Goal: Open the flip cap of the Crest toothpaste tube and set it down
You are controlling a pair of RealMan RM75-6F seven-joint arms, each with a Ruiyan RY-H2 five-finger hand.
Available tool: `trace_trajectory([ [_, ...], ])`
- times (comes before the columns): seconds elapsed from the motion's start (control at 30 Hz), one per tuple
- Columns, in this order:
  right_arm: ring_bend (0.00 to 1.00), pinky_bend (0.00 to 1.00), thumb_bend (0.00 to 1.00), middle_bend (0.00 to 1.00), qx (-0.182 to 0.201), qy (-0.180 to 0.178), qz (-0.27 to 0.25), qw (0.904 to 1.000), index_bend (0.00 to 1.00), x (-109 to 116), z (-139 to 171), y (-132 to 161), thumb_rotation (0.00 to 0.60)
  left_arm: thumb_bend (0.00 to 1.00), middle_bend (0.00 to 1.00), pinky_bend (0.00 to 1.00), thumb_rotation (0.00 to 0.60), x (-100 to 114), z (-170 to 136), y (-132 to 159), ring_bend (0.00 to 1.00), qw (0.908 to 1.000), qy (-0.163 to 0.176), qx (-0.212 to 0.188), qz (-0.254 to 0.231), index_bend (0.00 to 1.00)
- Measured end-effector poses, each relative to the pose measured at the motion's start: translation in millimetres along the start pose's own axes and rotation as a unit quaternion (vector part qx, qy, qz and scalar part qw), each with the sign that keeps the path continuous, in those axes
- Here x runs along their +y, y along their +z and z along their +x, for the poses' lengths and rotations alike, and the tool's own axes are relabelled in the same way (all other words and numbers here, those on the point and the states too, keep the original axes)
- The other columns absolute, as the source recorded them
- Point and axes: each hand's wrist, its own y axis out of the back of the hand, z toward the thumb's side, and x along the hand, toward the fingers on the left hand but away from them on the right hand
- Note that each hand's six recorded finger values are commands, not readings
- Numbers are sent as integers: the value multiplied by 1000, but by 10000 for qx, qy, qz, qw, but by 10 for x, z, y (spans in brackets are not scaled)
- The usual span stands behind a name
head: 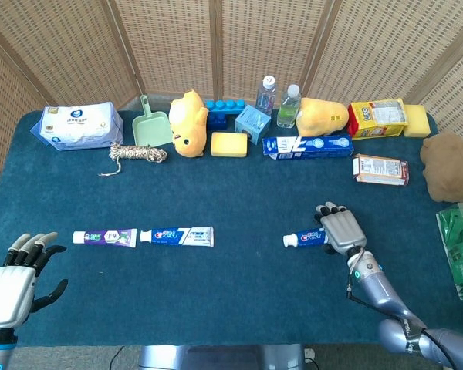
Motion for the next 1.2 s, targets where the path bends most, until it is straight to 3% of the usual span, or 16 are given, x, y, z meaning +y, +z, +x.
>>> trace_trajectory([
  [0.37, 121, 255, 278, 213, 36, 100, 193, 9998, 395, -38, -40, 24, 600, 229, 192, 102, 600, 27, -23, -2, 157, 10000, 57, 3, -18, 280],
  [0.63, 149, 260, 304, 262, 22, 270, 304, 9992, 584, -80, -88, 64, 600, 229, 191, 100, 600, 47, -52, -25, 157, 9999, 93, 25, -29, 280],
  [0.73, 244, 292, 318, 368, 33, 266, 209, 9994, 687, -60, -83, 81, 600, 229, 191, 100, 600, 72, -66, -34, 157, 9999, 139, 25, -34, 280],
  [0.9, 464, 474, 344, 570, 71, 176, -59, 9998, 830, -18, -64, 77, 600, 230, 191, 100, 600, 84, -83, -32, 157, 9999, 156, 4, -41, 280],
  [1.0, 551, 573, 353, 656, 119, 106, -241, 9996, 861, 0, -43, 73, 600, 230, 191, 100, 600, 99, -87, -22, 157, 9998, 178, -13, -39, 280],
  [1.2, 650, 694, 362, 733, 206, 43, -736, 9971, 872, 29, 27, 28, 600, 230, 192, 100, 600, 133, -64, 21, 157, 9997, 207, -95, -34, 280],
])
